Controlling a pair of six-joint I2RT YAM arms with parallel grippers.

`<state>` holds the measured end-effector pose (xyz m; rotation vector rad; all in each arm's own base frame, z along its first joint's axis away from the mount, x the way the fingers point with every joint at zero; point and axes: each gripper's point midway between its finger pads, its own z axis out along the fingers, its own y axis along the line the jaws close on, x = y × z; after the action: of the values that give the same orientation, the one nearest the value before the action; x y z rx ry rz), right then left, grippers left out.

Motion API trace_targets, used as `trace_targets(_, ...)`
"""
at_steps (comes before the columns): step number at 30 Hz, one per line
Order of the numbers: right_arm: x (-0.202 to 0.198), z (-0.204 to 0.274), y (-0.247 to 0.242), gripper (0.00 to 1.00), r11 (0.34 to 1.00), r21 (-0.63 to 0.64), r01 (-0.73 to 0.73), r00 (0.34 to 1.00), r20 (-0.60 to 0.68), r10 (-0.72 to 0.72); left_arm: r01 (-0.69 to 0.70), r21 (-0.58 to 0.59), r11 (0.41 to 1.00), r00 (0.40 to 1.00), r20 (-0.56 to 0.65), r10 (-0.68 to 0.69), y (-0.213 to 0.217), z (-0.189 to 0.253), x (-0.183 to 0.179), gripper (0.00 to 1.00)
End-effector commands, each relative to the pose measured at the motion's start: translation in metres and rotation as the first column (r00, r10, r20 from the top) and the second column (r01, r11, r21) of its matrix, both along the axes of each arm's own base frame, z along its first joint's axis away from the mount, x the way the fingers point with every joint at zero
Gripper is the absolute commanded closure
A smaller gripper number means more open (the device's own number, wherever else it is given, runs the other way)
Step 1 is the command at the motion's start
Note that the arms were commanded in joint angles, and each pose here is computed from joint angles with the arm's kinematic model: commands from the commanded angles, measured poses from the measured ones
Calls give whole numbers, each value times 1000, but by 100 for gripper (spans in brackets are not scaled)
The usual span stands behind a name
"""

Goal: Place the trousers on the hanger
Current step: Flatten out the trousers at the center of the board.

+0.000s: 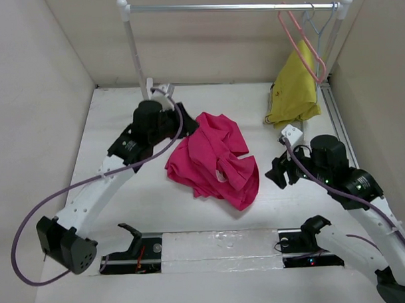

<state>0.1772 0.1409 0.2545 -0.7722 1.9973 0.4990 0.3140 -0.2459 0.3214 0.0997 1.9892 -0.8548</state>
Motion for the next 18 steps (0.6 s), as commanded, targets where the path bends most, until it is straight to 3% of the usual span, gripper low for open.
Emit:
trace_targets(1,5,-14,23,29,994,43,-101,995,12,101,-172,2,985,975,-144,171,40,-68,-23,61)
trace_targets(3,6,-25,30,26,992,45,-121,993,-11,121,-140,-4,990,960,-244,135,39,-117,-56,56)
trace_targets(6,18,-40,40,24,990,35,-134,990,-26,135,-170,-62,984,932,-333,140,41,-151,-83,49)
trace_targets(8,25,-47,53,21,985,37,-166,985,-44,168,-142,-105,984,933,-346,98,32,-156,-89,43)
trace_targets(13,29,-57,96,19,966,12,-257,965,-57,257,-64,-38,997,908,-417,42,4,-194,-99,40)
trace_targets(18,38,-85,105,23,977,-34,-211,973,-104,207,-39,-101,994,890,-457,-12,-22,-213,-105,40)
